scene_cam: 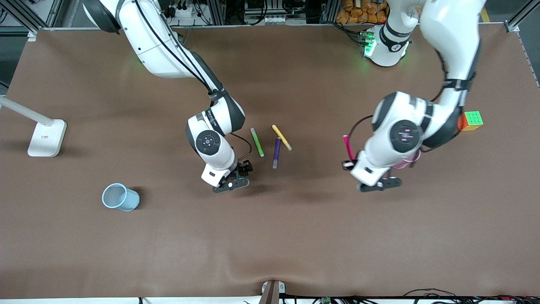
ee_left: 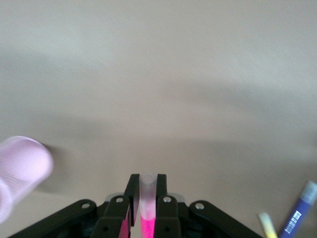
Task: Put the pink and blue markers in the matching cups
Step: 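Lift the pink marker over the pink cup with the left gripper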
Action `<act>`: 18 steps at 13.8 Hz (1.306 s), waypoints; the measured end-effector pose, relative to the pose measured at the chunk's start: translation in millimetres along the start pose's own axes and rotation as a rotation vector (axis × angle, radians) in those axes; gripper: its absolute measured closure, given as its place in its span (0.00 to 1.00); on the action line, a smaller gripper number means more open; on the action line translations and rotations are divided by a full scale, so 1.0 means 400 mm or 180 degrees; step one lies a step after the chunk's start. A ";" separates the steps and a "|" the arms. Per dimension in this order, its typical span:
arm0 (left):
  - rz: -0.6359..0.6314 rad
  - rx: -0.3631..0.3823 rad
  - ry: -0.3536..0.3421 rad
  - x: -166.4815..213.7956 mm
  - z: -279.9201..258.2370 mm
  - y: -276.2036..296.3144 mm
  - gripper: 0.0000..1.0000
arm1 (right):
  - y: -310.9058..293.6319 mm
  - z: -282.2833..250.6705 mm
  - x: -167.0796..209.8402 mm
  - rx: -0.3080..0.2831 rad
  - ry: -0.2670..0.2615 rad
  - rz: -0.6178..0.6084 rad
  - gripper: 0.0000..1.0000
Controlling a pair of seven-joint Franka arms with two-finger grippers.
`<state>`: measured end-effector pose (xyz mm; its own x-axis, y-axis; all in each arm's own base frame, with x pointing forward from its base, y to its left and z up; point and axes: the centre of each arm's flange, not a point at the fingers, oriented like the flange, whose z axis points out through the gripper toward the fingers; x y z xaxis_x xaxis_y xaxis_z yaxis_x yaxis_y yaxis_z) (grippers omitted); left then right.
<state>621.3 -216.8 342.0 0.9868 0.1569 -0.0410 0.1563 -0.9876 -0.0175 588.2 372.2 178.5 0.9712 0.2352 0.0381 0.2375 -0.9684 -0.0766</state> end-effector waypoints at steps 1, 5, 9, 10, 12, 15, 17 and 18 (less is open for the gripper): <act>0.0020 0.0096 0.0097 0.014 -0.023 -0.031 0.83 | 0.001 0.006 0.000 0.0000 0.0007 0.0001 0.15; 0.0082 0.0505 0.0335 0.036 -0.092 -0.133 0.83 | 0.004 0.004 0.002 -0.0008 0.0026 0.0002 0.33; 0.0125 0.0775 0.0487 0.040 -0.130 -0.222 0.83 | 0.010 0.001 0.006 -0.0015 0.0037 0.0009 0.56; 0.0169 0.0880 0.0545 0.035 -0.139 -0.236 0.83 | 0.010 0.000 0.006 -0.0014 0.0042 0.0009 0.66; 0.0271 0.1029 0.0692 0.026 -0.141 -0.264 0.83 | 0.007 -0.002 0.007 -0.0010 0.0050 0.0005 0.74; 0.0412 0.1037 0.0925 0.017 -0.088 -0.322 0.83 | -0.001 -0.006 0.006 -0.0002 0.0051 -0.0006 0.82; 0.0445 0.1021 0.0933 0.004 -0.054 -0.342 0.83 | 0.000 -0.007 0.007 -0.0003 0.0050 -0.0007 0.82; 0.0467 0.0994 0.0954 -0.005 -0.044 -0.339 0.83 | 0.001 -0.008 0.008 -0.0010 0.0037 -0.0007 0.82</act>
<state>598.8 -83.4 362.0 0.9736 -0.0399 0.2246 0.0388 -0.9413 -0.3353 591.2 372.2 181.7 0.9704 0.2363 0.0499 0.2396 -0.9681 -0.0734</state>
